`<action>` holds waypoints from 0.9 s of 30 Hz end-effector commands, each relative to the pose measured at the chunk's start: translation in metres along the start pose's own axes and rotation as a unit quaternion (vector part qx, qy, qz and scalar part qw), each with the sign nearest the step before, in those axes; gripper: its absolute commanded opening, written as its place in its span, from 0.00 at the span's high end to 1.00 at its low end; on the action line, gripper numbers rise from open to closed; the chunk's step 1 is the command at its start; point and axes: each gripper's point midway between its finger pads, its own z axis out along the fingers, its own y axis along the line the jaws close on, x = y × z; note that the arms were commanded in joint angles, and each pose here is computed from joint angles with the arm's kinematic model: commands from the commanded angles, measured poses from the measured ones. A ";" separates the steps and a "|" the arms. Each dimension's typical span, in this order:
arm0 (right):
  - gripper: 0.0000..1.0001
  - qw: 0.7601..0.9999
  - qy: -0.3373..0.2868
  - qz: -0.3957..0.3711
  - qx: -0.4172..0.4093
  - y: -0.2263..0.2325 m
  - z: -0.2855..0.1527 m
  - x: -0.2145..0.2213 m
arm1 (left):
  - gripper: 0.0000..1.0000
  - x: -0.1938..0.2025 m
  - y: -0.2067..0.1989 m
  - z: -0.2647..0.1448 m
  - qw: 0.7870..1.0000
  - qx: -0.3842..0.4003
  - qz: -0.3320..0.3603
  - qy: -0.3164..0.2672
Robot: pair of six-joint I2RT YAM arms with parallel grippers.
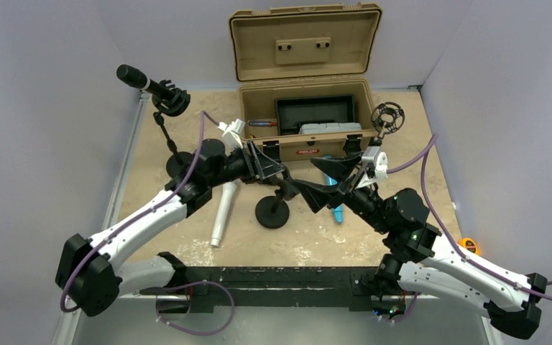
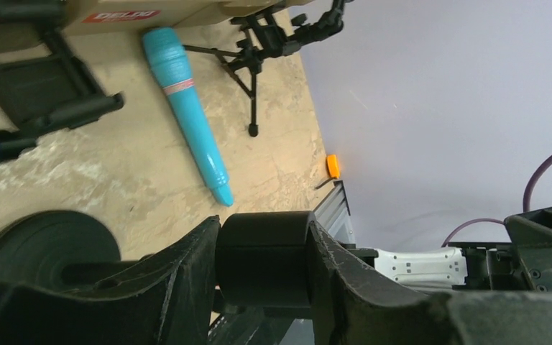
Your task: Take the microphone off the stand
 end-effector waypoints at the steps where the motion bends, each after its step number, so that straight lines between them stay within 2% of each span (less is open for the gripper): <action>1: 0.24 1.000 -0.016 0.004 0.012 -0.003 0.000 -0.011 | 1.00 0.015 -0.003 0.032 0.998 0.028 0.022 0.046; 8: 0.24 1.000 -0.010 0.004 0.021 -0.005 0.002 -0.012 | 1.00 -0.008 -0.049 0.070 0.994 0.100 0.015 0.046; 16: 0.24 0.998 -0.019 0.042 0.032 -0.007 -0.005 -0.012 | 1.00 -0.028 -0.071 0.077 0.989 0.141 0.002 0.048; 22: 0.24 0.998 -0.015 0.048 0.045 -0.011 -0.001 -0.009 | 1.00 -0.033 -0.068 0.065 0.989 0.139 -0.007 0.040; 27: 0.24 0.997 -0.016 0.051 0.054 -0.014 0.006 -0.006 | 1.00 -0.019 -0.036 0.047 0.996 0.083 -0.013 0.038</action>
